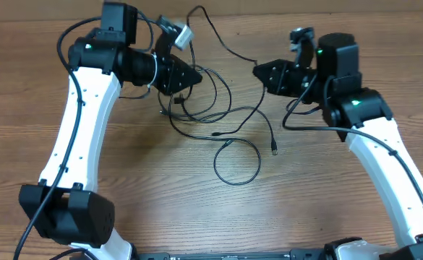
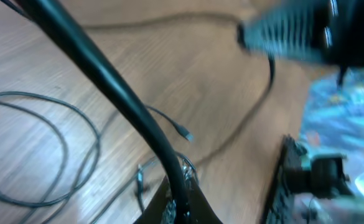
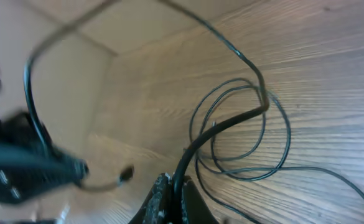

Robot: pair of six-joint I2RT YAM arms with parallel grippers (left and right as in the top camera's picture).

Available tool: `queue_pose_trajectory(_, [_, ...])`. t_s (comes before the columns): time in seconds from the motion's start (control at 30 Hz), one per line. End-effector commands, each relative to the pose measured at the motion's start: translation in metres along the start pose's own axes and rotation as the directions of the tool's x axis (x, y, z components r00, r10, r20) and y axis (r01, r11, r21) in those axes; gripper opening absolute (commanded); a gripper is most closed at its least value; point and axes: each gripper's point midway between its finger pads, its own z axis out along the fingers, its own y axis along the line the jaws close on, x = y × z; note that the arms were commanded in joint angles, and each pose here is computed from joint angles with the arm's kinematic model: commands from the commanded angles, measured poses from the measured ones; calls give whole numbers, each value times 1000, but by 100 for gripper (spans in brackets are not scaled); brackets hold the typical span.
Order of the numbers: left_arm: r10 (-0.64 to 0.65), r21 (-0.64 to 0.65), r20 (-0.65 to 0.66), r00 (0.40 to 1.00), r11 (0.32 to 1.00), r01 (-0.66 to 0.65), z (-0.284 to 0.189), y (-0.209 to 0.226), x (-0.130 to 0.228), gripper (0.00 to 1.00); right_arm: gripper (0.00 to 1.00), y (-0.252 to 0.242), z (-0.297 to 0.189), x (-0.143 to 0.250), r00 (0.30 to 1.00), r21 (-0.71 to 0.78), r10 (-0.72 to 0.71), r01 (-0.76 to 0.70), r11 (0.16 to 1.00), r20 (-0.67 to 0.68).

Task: Untangle cables

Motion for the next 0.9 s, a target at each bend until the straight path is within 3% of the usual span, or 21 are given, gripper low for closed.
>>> queue_pose_trajectory(0.0, [199,125,7,980,972,-198,14,-20,2,4,4,19,-17,-16,998,-84,53,-50,995,31])
queue_pose_trajectory(0.37, [328,176,-13,944,931,-321,39,-38,6,4,8,27,-2,0,993,-146,99,-107,984,-60])
queue_pose_trajectory(0.53, [285,188,-41,958,943,-273,49,-32,11,4,13,42,4,18,981,-241,92,-133,961,-174])
queue_pose_trajectory(0.8, [253,199,-50,966,951,-238,49,-32,13,4,14,62,1,16,976,-325,95,-156,933,-196])
queue_pose_trajectory(0.87, [251,208,-43,967,949,-237,49,-34,12,4,19,68,2,17,977,-337,82,-145,930,-194])
